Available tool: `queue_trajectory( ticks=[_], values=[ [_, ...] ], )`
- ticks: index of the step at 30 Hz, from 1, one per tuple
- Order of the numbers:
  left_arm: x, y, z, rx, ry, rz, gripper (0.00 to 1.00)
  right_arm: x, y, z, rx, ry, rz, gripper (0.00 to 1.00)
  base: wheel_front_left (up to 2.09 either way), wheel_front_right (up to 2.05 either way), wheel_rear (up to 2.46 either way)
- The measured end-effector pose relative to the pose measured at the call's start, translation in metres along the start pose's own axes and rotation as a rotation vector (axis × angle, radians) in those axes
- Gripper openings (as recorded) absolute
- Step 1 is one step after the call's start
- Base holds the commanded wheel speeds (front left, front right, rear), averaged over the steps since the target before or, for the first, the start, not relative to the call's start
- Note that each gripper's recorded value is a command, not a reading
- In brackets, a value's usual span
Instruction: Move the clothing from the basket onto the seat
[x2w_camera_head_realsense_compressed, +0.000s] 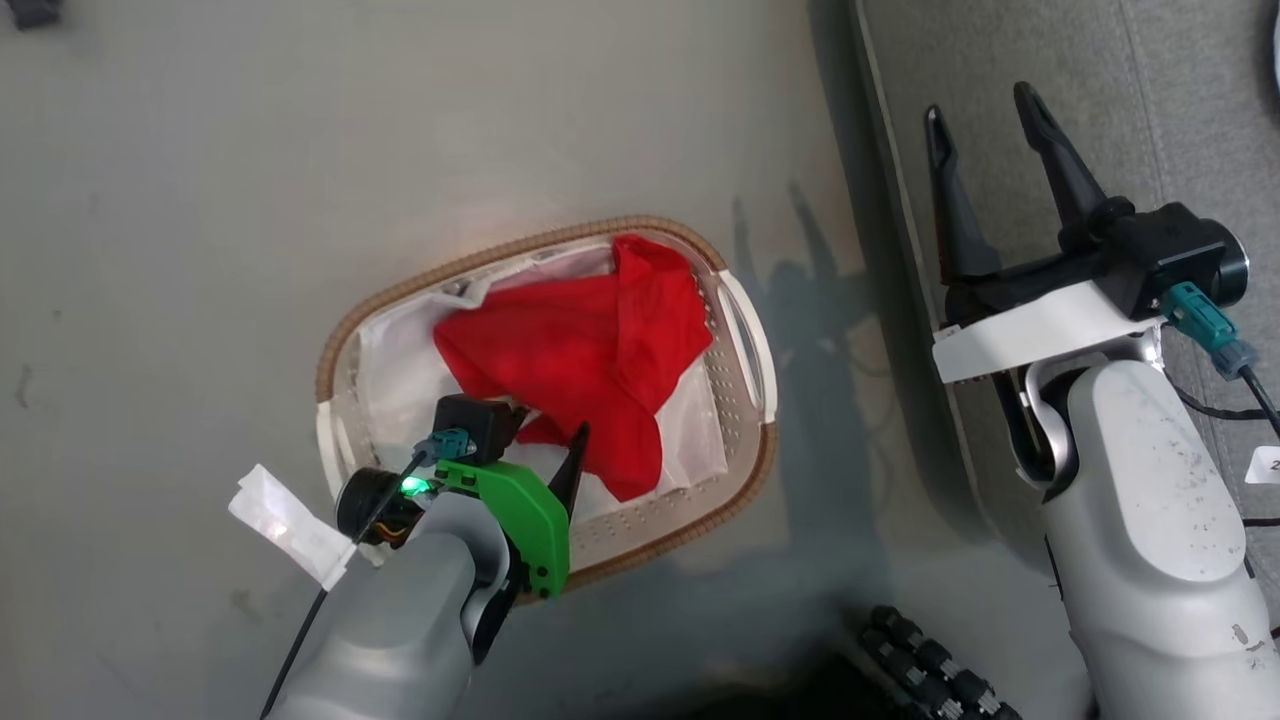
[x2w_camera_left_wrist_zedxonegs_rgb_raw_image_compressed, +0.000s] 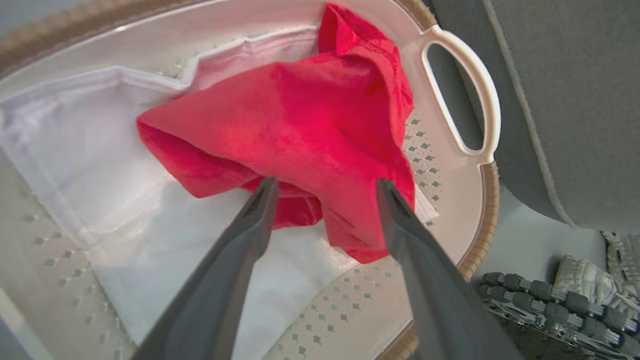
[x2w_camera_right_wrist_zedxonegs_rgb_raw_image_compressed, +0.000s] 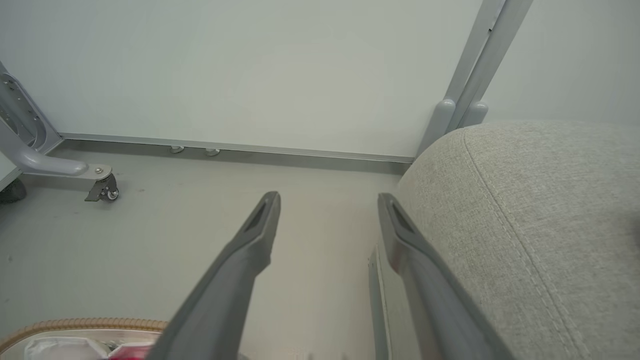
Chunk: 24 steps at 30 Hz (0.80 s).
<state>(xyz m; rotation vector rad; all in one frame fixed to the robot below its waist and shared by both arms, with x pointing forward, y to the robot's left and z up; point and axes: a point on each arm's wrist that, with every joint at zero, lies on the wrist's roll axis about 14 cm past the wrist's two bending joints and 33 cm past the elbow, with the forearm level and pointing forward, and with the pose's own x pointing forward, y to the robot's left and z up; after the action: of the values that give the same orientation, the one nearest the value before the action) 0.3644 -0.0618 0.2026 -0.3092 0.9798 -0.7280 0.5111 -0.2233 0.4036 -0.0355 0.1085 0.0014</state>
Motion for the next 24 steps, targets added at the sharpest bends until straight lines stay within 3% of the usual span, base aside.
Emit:
queue_trajectory(
  ticks=[10, 22, 24],
  values=[
    [0.030, 0.001, -0.028, -0.156, 0.071, -0.034, 1.00, 0.009, -0.009, -0.039, -0.032, 0.072, -0.015, 1.00, 0.00, 0.00, 0.00],
    [0.056, 0.013, -0.013, -0.127, 0.035, -0.057, 1.00, 0.023, 0.004, -0.064, -0.038, 0.105, 0.027, 1.00, 0.00, 0.00, 0.00],
    [0.058, 0.009, -0.014, -0.118, 0.038, -0.074, 0.00, 0.023, 0.005, -0.067, -0.030, 0.110, 0.030, 1.00, 0.00, 0.00, 0.00]
  ],
)
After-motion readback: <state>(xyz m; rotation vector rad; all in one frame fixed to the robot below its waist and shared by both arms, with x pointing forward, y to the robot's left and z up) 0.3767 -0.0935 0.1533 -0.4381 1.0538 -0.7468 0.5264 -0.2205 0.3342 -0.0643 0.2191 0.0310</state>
